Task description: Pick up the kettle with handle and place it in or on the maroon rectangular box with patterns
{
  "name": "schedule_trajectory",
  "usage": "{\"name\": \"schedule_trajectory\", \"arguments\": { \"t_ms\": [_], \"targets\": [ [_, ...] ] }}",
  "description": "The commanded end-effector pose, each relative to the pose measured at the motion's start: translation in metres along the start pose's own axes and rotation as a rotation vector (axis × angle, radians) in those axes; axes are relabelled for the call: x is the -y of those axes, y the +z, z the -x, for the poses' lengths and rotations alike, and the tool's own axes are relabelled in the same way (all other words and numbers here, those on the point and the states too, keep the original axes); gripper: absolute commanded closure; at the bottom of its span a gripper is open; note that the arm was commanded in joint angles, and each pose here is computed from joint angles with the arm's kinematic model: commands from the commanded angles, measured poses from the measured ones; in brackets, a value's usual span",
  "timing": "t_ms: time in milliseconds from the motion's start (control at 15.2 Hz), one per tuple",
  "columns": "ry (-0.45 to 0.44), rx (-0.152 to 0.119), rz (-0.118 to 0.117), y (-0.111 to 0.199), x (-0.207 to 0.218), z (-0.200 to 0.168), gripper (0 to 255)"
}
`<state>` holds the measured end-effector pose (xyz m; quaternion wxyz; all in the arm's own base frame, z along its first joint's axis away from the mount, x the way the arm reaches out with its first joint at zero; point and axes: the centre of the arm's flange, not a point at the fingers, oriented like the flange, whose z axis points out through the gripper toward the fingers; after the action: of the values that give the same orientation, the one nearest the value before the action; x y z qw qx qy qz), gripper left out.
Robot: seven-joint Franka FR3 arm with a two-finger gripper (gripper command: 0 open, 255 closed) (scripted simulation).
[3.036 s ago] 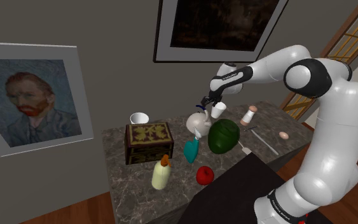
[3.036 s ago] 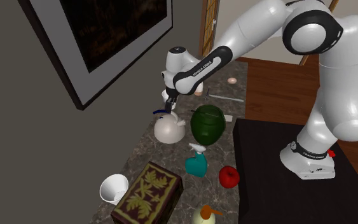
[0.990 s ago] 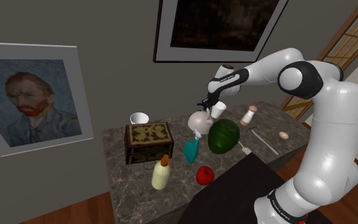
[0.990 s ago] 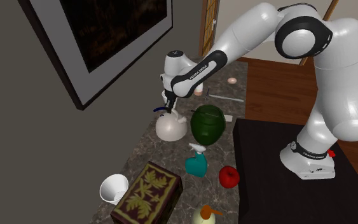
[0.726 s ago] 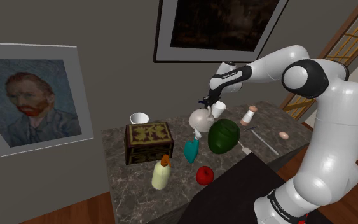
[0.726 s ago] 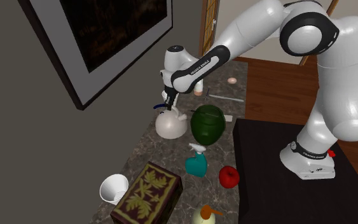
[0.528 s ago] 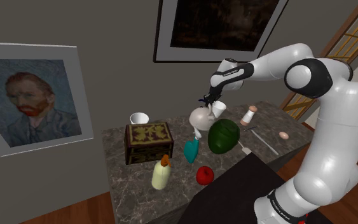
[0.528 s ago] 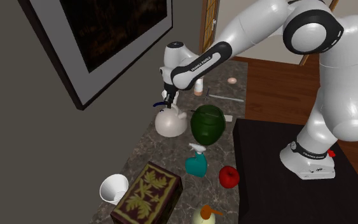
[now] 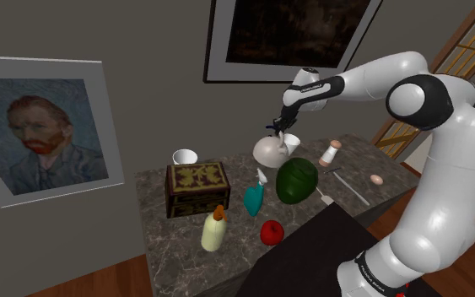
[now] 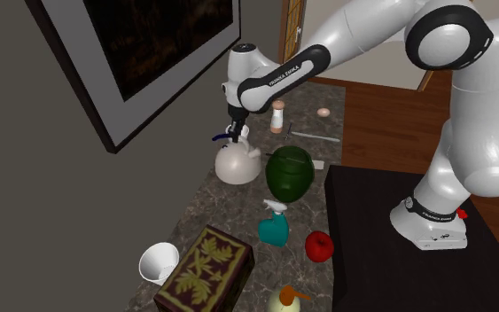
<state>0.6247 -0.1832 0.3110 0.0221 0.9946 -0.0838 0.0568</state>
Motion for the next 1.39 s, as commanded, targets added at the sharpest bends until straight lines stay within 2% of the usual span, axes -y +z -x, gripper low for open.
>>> {"name": "schedule_trajectory", "arguments": {
  "t_ms": [0, 1320],
  "targets": [
    [0.000, -0.002, 0.000, -0.013, 0.002, -0.001, 255],
    [0.000, -0.002, 0.000, -0.117, -0.002, -0.013, 255]
  ]
}}
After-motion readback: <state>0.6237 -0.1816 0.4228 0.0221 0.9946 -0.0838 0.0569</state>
